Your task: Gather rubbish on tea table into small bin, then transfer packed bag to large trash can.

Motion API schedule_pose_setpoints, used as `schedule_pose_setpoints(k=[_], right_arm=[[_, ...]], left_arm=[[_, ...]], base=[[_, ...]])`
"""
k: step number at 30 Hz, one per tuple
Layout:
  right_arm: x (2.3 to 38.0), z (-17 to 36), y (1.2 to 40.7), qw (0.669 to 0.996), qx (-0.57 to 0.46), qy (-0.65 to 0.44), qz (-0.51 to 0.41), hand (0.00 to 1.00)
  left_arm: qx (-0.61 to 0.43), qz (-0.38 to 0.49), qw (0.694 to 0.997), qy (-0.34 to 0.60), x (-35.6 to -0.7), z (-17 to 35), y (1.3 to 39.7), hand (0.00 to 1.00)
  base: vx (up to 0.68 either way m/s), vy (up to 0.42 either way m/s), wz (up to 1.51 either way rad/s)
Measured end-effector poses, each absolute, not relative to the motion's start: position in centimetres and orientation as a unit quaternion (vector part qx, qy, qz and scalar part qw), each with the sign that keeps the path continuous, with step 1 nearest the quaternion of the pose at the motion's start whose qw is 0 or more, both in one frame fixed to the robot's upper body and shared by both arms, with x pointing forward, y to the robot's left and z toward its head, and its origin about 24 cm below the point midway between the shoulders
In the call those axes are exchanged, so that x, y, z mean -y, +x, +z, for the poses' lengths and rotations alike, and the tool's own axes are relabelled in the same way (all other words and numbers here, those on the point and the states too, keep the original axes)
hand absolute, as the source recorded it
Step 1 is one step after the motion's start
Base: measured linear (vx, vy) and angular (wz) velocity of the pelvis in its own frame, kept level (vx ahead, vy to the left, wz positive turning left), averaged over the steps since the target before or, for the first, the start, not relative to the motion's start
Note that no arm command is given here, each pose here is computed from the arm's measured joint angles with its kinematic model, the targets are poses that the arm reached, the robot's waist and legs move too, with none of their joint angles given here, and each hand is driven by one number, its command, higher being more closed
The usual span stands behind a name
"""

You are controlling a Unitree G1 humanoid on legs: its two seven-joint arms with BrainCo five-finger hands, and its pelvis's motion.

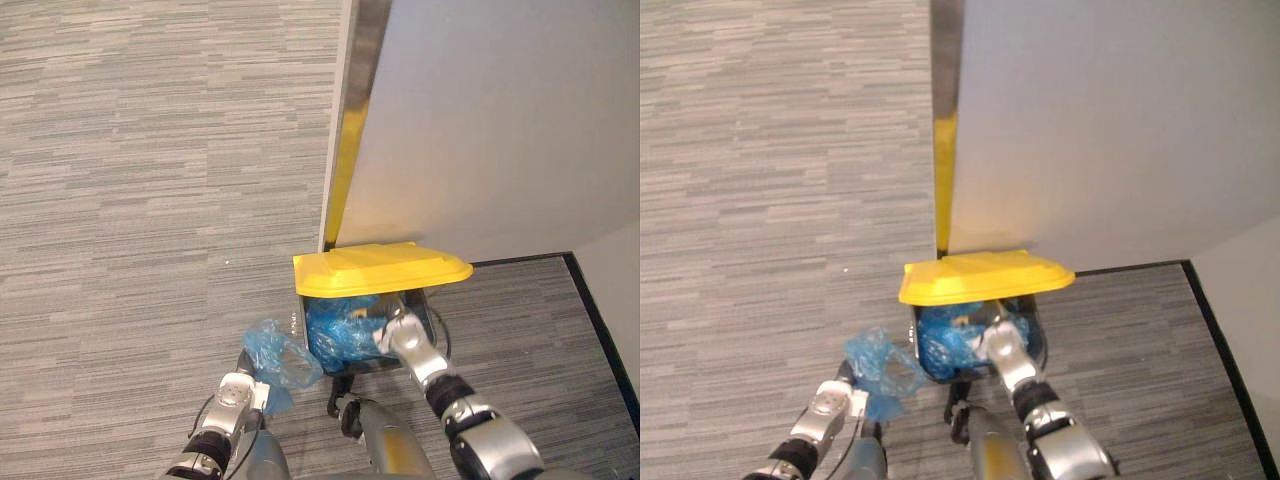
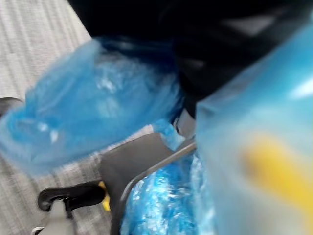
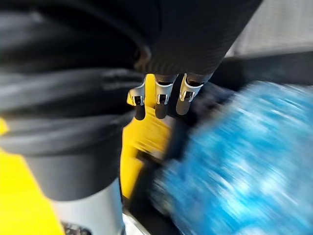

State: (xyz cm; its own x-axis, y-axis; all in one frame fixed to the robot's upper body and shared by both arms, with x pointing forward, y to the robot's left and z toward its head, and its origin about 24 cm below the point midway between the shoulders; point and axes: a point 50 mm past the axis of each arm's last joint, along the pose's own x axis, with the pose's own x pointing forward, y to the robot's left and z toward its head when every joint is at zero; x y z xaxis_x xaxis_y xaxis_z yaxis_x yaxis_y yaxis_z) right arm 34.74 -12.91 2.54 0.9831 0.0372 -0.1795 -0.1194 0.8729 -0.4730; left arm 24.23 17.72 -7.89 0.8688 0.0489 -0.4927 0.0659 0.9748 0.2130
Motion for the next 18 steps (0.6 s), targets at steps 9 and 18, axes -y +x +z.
schedule_pose_setpoints(k=[9,18], right_arm=[[14.2,12.8,39.8,0.976,0.035,-0.216,-0.019,0.0],[14.6,14.6,40.7,0.984,0.03,-0.17,-0.047,0.0]], left_arm=[[-0.145,-0.034,0.987,0.061,-15.5,-3.7,26.7,1.0],[-0.046,-0.076,0.996,0.002,-14.2,0.8,27.5,1.0]], base=[[-0.03,-0.035,0.0],[0.01,0.019,0.06]])
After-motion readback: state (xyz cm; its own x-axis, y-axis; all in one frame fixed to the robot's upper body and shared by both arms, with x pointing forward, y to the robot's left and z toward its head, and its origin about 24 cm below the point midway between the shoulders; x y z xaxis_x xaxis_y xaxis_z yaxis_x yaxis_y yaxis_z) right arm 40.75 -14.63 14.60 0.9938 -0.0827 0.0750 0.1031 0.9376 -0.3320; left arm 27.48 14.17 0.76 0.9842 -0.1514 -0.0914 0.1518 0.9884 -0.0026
